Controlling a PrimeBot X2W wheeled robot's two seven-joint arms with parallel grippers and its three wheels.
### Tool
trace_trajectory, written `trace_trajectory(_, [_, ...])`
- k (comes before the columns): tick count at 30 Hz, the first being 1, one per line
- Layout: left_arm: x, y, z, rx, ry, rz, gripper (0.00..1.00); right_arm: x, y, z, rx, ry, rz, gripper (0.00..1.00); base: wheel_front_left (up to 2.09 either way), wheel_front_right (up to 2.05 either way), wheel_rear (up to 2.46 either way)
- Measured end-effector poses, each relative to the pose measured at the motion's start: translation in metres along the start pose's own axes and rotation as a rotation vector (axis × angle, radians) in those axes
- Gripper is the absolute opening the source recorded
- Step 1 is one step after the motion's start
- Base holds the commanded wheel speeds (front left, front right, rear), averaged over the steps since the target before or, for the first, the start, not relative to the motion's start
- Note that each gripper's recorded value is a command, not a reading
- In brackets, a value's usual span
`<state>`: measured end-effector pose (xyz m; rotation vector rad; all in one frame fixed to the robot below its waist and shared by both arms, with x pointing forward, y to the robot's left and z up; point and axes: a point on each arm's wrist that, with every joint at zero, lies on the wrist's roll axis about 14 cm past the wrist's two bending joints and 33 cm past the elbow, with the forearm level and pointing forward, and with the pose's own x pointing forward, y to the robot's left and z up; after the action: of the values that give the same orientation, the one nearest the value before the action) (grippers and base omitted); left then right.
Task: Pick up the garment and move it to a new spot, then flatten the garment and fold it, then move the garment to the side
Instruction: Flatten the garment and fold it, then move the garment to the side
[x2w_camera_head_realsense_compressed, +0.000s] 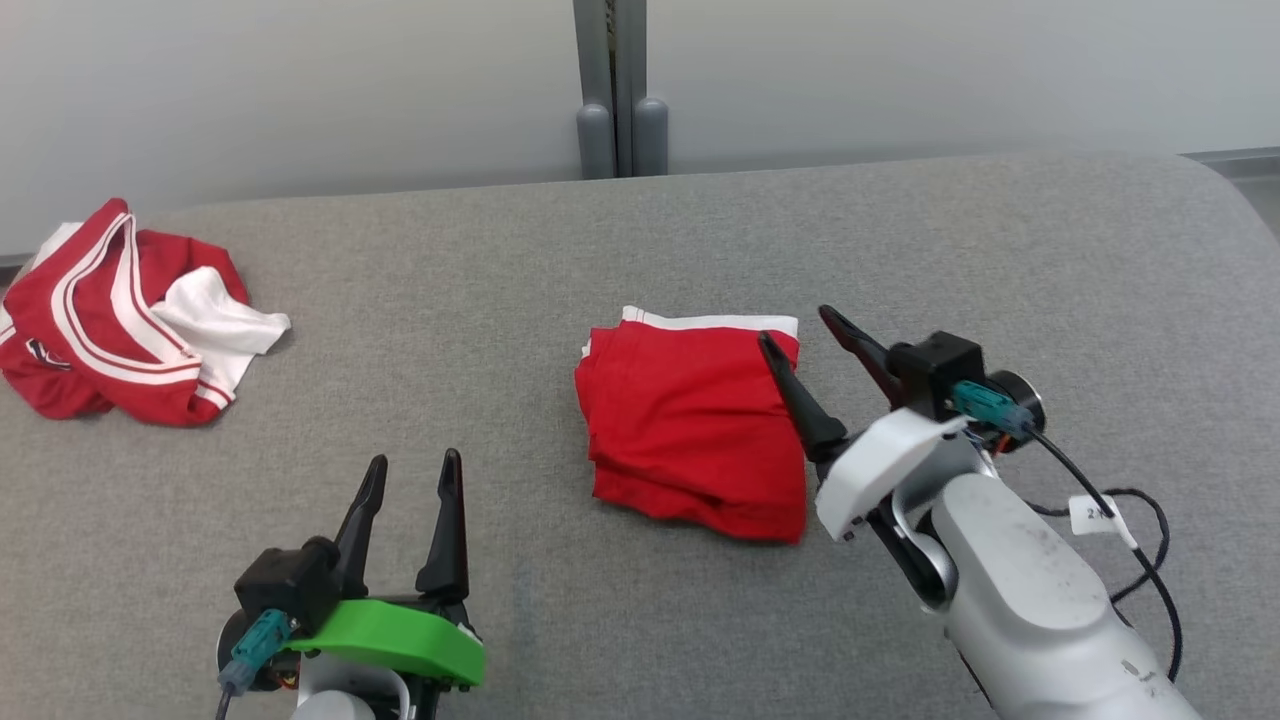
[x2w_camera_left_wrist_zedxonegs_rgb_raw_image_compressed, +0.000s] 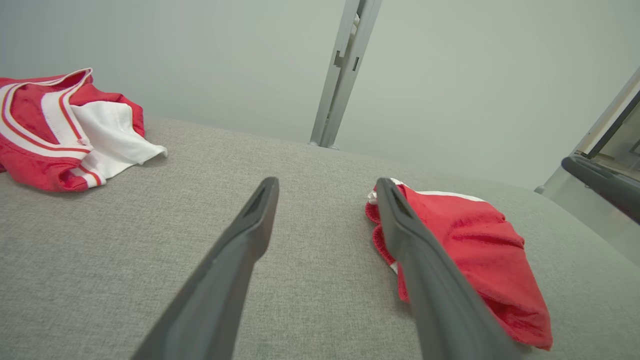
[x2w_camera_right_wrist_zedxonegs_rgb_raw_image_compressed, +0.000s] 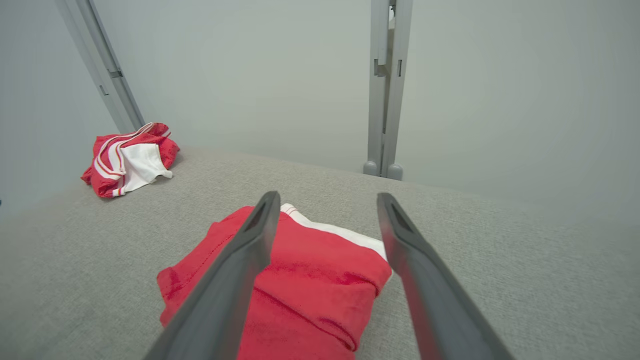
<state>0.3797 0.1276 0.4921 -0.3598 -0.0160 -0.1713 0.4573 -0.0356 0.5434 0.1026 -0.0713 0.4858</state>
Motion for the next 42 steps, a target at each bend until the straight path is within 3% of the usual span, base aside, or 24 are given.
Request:
trace_trajectory(7, [-0.009,-0.007,-0.003,0.012,0.009,-0.017,1.00,-0.057,-0.059,0.003,0.007,-0.044,-0.233,1.00,0.00,0.00,0.00])
trace_trajectory(17, [-0.028,0.002,-0.015,0.014,0.041,0.024,1.00,-0.123,-0.083,-0.020,0.038,-0.019,-0.385,1.00,0.00,0.00,0.00])
trace_trajectory(24, [-0.032,0.001,-0.020,0.012,0.057,0.027,1.00,-0.137,-0.082,-0.025,0.046,-0.008,-0.402,1.00,0.00,0.00,0.00])
trace_trajectory(42, [-0.035,0.009,-0.018,0.013,0.049,0.059,1.00,-0.131,-0.074,-0.025,0.030,-0.005,-0.370,1.00,0.00,0.00,0.00])
